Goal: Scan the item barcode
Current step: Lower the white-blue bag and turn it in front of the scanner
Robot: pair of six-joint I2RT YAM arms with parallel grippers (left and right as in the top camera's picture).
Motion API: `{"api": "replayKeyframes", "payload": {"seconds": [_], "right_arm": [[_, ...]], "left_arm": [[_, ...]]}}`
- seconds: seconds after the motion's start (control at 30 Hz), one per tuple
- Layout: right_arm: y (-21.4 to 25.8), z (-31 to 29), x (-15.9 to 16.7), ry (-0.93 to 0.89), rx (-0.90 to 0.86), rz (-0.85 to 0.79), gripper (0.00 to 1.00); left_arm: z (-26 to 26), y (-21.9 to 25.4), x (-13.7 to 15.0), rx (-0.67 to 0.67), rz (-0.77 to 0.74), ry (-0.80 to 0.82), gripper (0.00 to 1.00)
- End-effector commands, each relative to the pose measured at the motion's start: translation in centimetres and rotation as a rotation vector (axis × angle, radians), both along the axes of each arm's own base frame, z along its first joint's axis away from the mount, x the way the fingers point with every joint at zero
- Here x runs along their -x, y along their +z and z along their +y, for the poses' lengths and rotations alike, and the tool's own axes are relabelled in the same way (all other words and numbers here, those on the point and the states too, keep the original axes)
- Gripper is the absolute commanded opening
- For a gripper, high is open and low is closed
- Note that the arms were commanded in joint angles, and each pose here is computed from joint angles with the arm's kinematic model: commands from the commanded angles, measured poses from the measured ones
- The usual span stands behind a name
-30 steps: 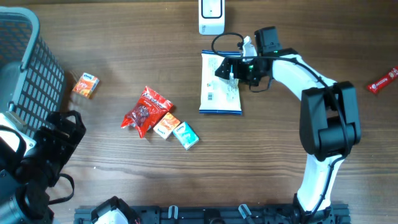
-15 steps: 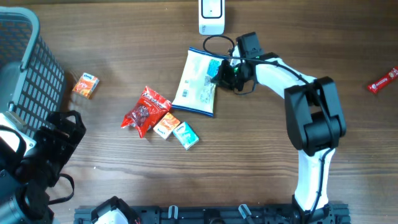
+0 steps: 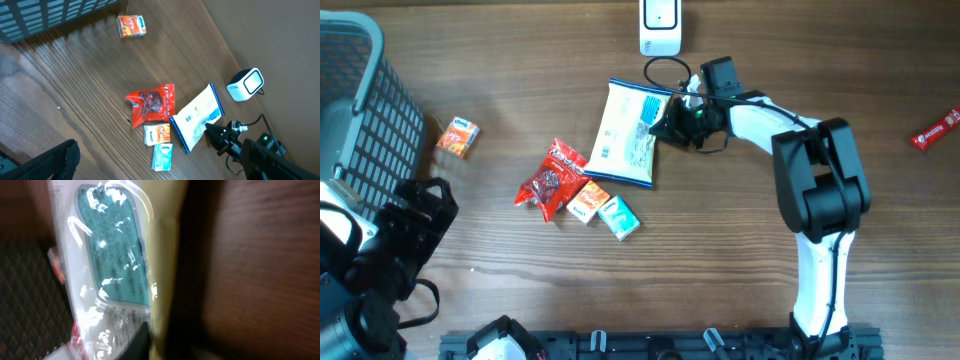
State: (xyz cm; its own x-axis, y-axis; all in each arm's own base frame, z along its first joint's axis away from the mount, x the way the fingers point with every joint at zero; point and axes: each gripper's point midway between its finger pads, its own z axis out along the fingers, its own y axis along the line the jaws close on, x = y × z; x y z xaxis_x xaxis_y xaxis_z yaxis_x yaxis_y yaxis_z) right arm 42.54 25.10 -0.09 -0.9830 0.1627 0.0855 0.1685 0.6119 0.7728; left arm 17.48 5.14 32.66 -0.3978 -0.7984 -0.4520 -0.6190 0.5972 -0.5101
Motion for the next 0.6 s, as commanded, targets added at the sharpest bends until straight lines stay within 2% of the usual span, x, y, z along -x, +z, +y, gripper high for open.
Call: {"api": "replayKeyframes", "payload": {"seconds": [0.0, 0.03, 0.1, 0.17, 0.27, 0.4, 0.57], "right_arm": [[-3.6, -3.6, 2.1, -0.022, 0.121, 0.108, 0.34], [-3.5, -4.7, 2.3, -0.037, 0.170, 0.117, 0.46], [-2.2, -6.7, 2.3, -0.042, 0.265, 0.089, 1.00], [-0.5, -7.1, 2.5, -0.022, 0.274, 0.055, 1.00], [1.6, -6.4, 4.3, 0.038, 0.262, 0.066, 1.00], [0.8, -3.9, 7.5, 0.108, 0.279, 0.139, 1.00], [0.0, -0.1, 8.4, 0.096, 0.241, 0.130, 1.00]], "left_arm": [[0.2, 0.2, 0.0, -0.003, -0.005, 0.018, 1.00], [0.2, 0.2, 0.0, -0.003, -0.005, 0.018, 1.00], [0.2, 0.2, 0.0, -0.003, -0.005, 0.018, 1.00], [0.2, 0.2, 0.0, -0.003, -0.005, 0.018, 1.00], [0.2, 0.2, 0.0, -0.003, -0.005, 0.018, 1.00], [0.2, 0.2, 0.0, -0.003, -0.005, 0.018, 1.00], [0.2, 0.2, 0.0, -0.003, -0.005, 0.018, 1.00]]}}
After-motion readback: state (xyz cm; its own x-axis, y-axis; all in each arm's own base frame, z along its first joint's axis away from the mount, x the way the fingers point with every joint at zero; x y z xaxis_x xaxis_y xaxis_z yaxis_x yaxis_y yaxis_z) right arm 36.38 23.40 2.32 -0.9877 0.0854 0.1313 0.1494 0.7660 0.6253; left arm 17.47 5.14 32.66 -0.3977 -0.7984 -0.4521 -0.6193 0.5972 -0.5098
